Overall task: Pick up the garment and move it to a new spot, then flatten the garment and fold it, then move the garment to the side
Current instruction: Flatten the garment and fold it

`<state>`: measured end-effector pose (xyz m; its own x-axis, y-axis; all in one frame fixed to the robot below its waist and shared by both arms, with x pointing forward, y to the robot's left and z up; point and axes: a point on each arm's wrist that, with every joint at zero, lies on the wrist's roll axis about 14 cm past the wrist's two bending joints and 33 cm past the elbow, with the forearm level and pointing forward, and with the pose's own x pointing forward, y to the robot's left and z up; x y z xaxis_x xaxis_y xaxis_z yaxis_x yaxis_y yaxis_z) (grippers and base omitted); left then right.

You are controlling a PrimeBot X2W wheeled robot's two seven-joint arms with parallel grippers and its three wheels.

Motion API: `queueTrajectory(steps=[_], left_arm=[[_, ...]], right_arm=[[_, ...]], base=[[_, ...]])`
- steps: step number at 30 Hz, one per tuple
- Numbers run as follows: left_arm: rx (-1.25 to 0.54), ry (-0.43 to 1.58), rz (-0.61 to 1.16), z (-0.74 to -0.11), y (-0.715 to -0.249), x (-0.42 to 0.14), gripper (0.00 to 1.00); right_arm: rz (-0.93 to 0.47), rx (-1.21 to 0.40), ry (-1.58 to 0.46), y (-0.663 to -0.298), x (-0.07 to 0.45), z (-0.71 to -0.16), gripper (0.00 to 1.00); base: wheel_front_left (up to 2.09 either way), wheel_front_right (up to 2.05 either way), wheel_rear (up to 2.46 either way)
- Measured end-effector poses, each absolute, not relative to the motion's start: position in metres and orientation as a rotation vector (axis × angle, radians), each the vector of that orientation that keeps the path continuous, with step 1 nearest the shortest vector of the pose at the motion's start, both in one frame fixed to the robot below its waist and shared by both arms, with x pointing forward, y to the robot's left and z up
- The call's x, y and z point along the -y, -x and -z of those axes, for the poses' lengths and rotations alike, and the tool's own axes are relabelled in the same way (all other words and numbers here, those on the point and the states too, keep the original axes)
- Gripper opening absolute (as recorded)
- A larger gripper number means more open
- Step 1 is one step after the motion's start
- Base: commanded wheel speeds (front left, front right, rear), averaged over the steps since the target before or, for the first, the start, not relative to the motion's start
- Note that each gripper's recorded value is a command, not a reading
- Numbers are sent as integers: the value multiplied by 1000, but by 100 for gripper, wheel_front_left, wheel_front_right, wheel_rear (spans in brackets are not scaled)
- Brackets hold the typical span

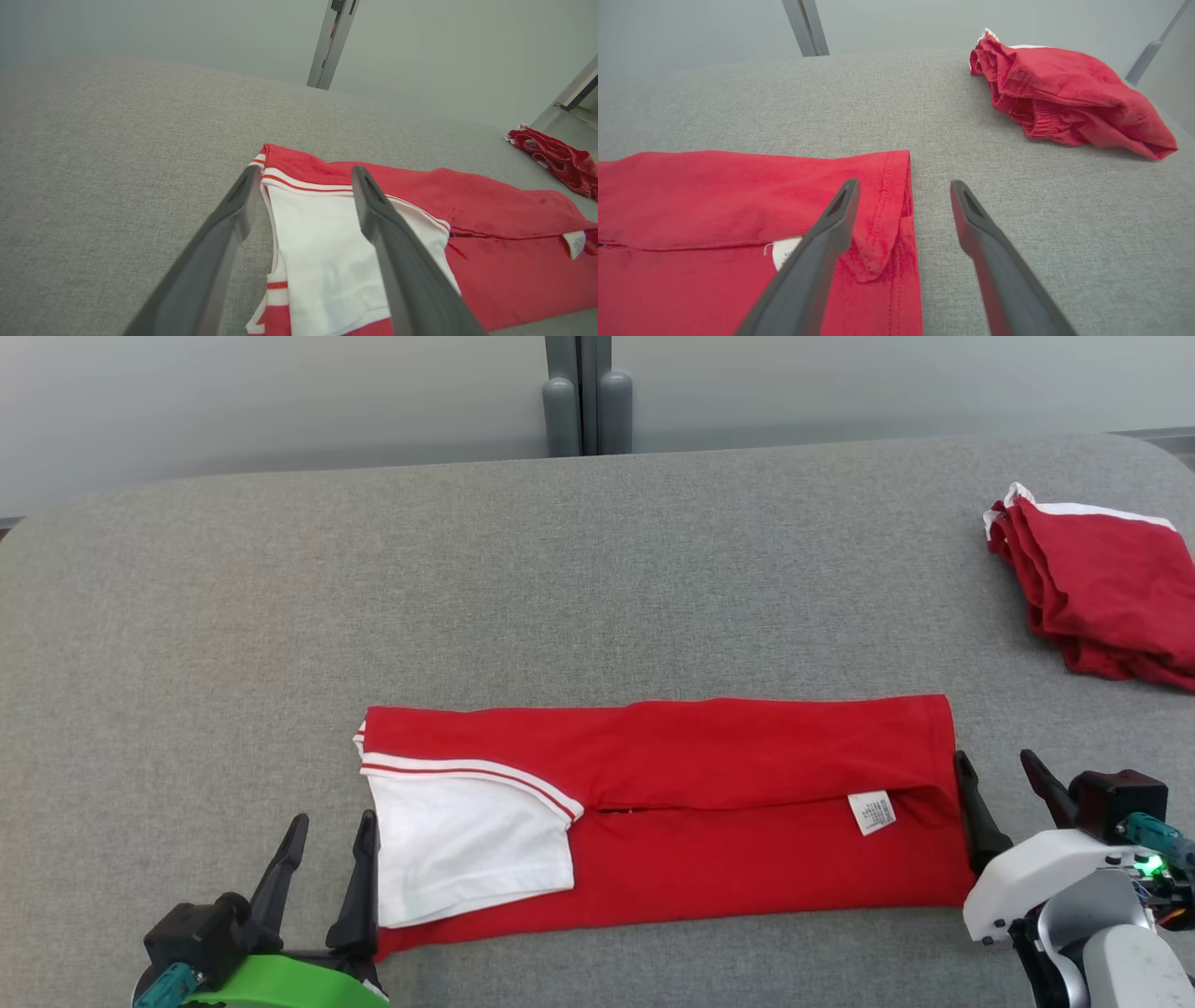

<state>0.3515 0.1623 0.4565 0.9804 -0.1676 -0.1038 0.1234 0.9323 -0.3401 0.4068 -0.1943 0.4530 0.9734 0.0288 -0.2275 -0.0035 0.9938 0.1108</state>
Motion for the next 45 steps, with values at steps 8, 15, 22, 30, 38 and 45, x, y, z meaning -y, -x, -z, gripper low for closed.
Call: queueTrajectory(steps=[8, 15, 22, 30, 38, 45], left_arm=[[-100, 348, 118, -459, -356, -164, 100], [-96, 342, 93, -457, -354, -170, 100], [-96, 343, 91, -455, -354, -169, 100], [-99, 349, 127, -454, -355, -155, 100], [-98, 355, 168, -455, -357, -139, 100], [-96, 363, 188, -457, -358, -131, 100]], right_arm=[[-45, -270, -82, -418, 182, -431, 100], [-30, -336, -70, -413, 183, -396, 100], [-49, -363, -54, -411, 177, -382, 47], [-61, -355, -45, -416, 173, -385, 0], [27, -305, -16, -421, 212, -404, 0], [122, -257, 15, -421, 261, -432, 0]], base=[[0, 0, 0], [0, 0, 0], [0, 0, 0], [0, 0, 0], [0, 0, 0], [0, 0, 0]])
